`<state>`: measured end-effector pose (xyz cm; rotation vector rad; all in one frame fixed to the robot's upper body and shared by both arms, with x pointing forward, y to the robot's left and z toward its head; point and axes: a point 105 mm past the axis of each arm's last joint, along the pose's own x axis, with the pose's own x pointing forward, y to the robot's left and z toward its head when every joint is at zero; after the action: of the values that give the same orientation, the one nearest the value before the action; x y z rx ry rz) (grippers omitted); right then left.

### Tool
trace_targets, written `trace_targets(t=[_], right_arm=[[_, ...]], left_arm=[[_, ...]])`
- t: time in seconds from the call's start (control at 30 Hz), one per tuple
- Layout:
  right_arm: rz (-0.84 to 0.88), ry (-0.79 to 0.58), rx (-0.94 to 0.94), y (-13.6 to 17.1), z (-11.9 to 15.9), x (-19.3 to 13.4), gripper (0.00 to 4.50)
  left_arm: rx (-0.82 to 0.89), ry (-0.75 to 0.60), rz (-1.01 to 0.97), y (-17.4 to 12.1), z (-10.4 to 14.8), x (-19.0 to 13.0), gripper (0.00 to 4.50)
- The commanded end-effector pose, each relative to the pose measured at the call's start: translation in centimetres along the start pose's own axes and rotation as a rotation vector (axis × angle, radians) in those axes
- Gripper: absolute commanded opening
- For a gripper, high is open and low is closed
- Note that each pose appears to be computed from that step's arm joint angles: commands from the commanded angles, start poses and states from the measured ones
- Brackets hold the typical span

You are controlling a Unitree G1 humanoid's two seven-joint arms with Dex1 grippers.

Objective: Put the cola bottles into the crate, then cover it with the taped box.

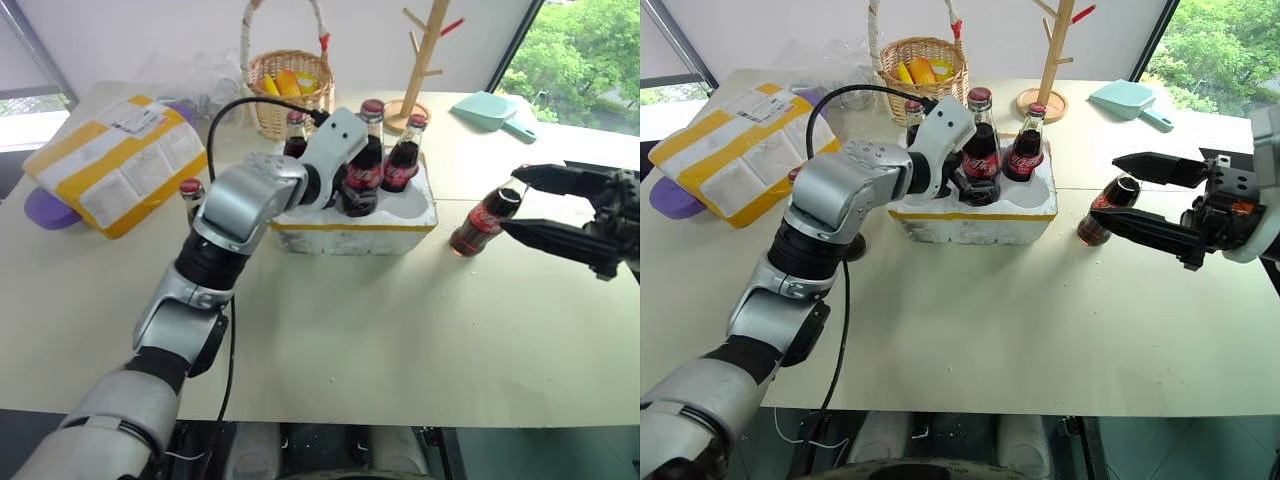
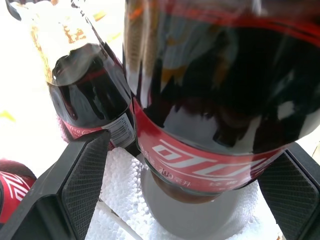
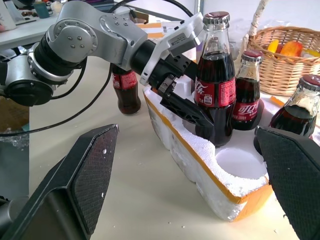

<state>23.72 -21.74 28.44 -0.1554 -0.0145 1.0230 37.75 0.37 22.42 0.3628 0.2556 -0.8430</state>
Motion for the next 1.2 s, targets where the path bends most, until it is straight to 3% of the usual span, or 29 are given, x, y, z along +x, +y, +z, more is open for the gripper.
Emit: trace_targets(t=[0.03, 0.57, 1.03, 1.2], right_arm=[[-0.006, -0.03, -0.042, 0.0, 1.0, -0.2, 4.5], [-0.004, -0.033, -0.043, 0.2, 0.8, -0.1, 4.5], [-0.007, -0.04, -0.04, 0.3, 0.6, 0.0, 4.5], [-0.025, -0.011, -0.035, 0.2, 0.0, -0.4, 4.5]], left_arm=[[0.028, -0.059, 0.018, 0.2, 1.8, -0.6, 4.47], [0.086, -0.11, 0.059, 1.8, 4.2, -2.9, 4.47], [0.123, -0.091, -0.034, -0.4, 3.1, -1.4, 4.47], [0.094, -0.108, -0.113, -0.7, 3.1, -2.9, 4.47]])
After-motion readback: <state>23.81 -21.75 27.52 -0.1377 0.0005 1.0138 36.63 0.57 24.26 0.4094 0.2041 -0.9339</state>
